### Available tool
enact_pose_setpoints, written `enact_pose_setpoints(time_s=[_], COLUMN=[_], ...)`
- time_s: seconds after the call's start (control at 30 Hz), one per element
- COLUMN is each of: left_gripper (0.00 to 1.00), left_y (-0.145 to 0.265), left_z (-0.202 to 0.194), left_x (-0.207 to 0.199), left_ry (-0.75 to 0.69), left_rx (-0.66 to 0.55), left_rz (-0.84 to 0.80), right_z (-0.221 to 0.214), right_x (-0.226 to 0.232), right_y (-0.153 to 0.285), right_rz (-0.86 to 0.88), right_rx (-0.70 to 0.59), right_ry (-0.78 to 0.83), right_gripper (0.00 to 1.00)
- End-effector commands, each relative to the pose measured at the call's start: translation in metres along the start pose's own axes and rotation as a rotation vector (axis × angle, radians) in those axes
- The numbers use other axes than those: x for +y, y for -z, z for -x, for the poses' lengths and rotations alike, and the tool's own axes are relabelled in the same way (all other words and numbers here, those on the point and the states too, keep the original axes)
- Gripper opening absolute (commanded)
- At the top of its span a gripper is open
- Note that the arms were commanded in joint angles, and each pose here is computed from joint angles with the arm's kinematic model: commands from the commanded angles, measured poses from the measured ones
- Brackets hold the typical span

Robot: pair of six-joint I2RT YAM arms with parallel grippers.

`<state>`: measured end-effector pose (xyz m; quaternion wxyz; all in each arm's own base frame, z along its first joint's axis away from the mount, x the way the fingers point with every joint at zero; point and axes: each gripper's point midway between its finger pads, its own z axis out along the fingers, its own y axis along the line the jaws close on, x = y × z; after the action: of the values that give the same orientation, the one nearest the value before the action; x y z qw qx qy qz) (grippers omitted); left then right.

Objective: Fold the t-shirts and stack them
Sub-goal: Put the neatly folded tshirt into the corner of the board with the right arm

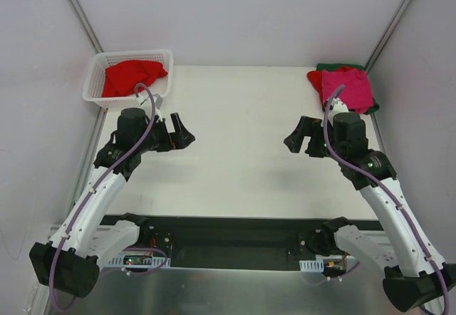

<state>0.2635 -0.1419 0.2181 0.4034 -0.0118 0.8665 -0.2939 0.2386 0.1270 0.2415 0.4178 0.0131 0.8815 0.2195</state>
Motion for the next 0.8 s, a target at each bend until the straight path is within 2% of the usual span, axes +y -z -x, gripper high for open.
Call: enact_pose_setpoints(time_s=[0.0, 0.4, 0.77], left_gripper=[0.99, 0.99, 0.99], left_y=[0.003, 0.011, 0.018], left_z=[-0.008, -0.017, -0.012], left_x=[0.016, 0.075, 0.078], left_ry=[-0.011, 0.01, 0.03], left_rx=[-0.008, -0.091, -0.139], left_rz=[0.064, 0.349, 0.374], right_z=[0.011, -0.013, -0.008], right_x=[0.002, -0.034, -0.037], right_y=[-0.004, -0.04, -0.041], right_rz=[-0.008, -0.154, -0.173], right_rx=[-0.053, -0.042, -0.07], right_ry=[0.036, 0.154, 0.193], right_gripper=[0.96, 0.96, 0.96])
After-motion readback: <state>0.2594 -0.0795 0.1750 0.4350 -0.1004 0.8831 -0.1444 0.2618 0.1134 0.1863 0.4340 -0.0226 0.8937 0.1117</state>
